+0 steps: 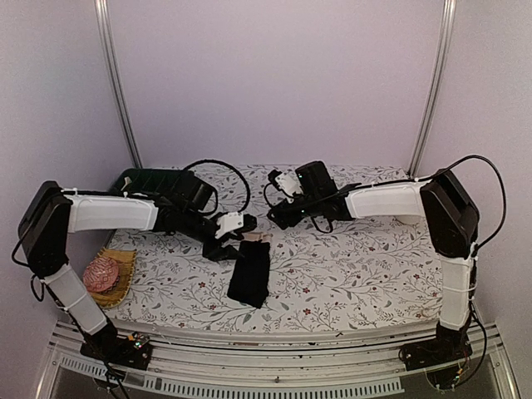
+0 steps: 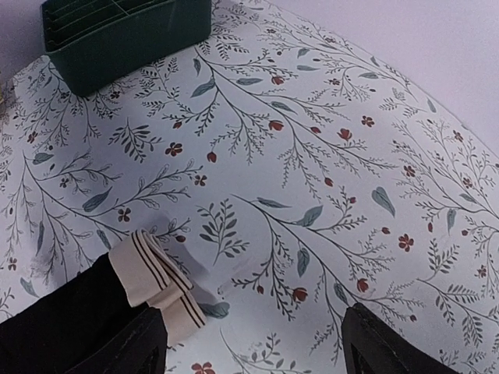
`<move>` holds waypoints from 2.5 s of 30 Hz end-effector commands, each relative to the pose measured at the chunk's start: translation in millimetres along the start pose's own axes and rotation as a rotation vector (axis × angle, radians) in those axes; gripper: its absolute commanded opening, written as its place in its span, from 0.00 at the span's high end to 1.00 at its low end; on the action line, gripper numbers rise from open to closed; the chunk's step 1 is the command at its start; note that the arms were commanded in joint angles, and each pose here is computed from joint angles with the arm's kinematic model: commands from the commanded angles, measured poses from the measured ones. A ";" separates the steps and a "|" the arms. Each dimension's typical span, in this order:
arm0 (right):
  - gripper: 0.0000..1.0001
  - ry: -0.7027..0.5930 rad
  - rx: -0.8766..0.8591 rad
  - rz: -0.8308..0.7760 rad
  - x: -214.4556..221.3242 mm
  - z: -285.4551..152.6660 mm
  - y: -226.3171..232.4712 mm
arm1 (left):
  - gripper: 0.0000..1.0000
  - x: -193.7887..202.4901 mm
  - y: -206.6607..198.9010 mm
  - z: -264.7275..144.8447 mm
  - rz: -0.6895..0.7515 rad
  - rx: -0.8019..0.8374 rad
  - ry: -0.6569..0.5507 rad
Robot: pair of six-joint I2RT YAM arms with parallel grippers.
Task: Roll the underwear
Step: Move the underwear to the center of the board, then smooth out the underwear at the center of the board, then pick up the underwear from the center of the board.
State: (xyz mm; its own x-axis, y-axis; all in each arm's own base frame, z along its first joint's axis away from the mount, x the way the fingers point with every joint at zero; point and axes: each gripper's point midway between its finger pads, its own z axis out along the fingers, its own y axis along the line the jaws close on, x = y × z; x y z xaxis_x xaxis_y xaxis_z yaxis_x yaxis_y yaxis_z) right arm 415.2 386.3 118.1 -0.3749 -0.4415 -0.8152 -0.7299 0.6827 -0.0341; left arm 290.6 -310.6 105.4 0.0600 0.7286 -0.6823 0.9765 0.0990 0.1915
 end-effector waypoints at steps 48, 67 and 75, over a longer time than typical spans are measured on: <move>0.20 -0.001 -0.018 -0.078 -19.0 -29.3 -23.0 | 0.01 -47.8 -25.3 20.1 0.183 -0.008 0.005; 0.06 -0.243 0.052 -0.238 26.3 -173.3 37.8 | 0.14 22.7 -45.9 63.9 0.587 -0.052 0.153; 0.07 -0.265 0.065 -0.238 34.9 -187.6 48.0 | 0.25 38.8 -64.3 85.5 0.618 -0.016 0.215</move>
State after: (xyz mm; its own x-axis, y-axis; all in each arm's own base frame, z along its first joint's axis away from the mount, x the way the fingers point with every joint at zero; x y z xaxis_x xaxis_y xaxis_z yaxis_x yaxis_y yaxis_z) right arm 264.1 295.6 180.9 -0.0648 -0.4773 -0.8764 -0.7657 0.5870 -0.2630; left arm 258.3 -348.2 29.7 0.5504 0.7614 -0.3424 0.7782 -0.3193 0.5408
